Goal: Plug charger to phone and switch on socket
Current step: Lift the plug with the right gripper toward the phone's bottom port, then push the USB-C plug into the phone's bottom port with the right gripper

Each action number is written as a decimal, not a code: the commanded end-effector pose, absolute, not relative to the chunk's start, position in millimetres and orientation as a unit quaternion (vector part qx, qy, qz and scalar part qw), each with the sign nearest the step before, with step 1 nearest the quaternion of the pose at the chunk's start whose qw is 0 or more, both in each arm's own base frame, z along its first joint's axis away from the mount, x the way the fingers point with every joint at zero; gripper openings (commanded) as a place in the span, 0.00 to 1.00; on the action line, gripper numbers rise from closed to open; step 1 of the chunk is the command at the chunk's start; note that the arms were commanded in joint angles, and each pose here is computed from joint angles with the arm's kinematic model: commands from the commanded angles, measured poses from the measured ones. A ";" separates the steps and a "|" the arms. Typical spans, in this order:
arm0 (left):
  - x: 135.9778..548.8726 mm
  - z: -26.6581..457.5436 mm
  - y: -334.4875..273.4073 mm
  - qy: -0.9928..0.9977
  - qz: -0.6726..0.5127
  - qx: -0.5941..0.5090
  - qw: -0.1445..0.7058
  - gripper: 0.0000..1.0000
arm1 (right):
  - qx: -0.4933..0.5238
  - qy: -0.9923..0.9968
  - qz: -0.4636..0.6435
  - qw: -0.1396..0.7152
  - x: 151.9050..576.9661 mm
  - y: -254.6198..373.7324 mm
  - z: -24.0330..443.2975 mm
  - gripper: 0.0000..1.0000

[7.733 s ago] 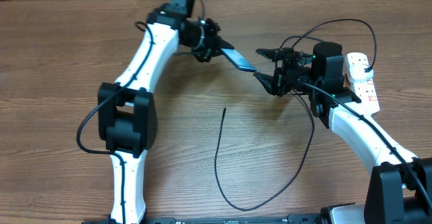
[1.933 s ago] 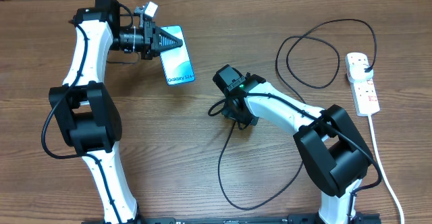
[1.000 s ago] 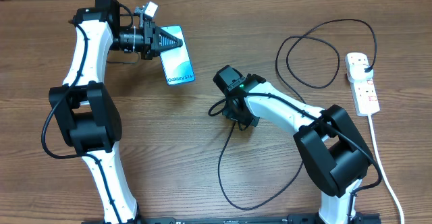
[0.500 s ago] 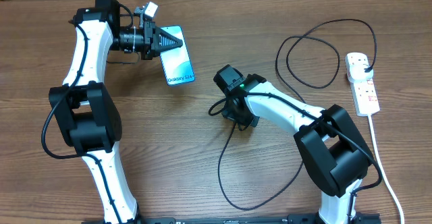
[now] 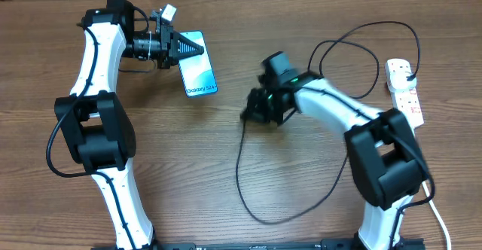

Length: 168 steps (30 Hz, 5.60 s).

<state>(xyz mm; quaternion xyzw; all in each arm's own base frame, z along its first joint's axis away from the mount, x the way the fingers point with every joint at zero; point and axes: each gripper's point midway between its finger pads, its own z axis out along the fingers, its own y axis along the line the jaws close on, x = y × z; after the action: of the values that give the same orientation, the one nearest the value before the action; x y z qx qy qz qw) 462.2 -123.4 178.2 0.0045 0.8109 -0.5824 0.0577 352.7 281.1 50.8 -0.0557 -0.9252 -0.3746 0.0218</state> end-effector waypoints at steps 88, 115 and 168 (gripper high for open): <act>521.0 320.8 -182.8 0.706 -0.692 0.086 0.128 0.04 | 0.151 -0.686 -0.690 -0.172 419.1 308.6 247.9 0.04; 511.3 321.5 -193.8 0.702 -0.696 0.105 0.109 0.04 | 0.097 -0.695 -0.695 -0.157 428.5 308.4 248.6 0.04; 516.9 321.7 -146.9 0.699 -0.695 0.106 0.134 0.04 | 0.107 -0.709 -0.684 -0.137 435.6 258.6 229.7 1.00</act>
<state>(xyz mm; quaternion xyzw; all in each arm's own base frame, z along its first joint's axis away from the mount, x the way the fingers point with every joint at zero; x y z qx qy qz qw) 528.9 -152.1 290.8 0.0684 0.7051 -0.6978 0.1066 440.4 264.6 233.2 0.0765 -0.7082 -0.6881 -0.1381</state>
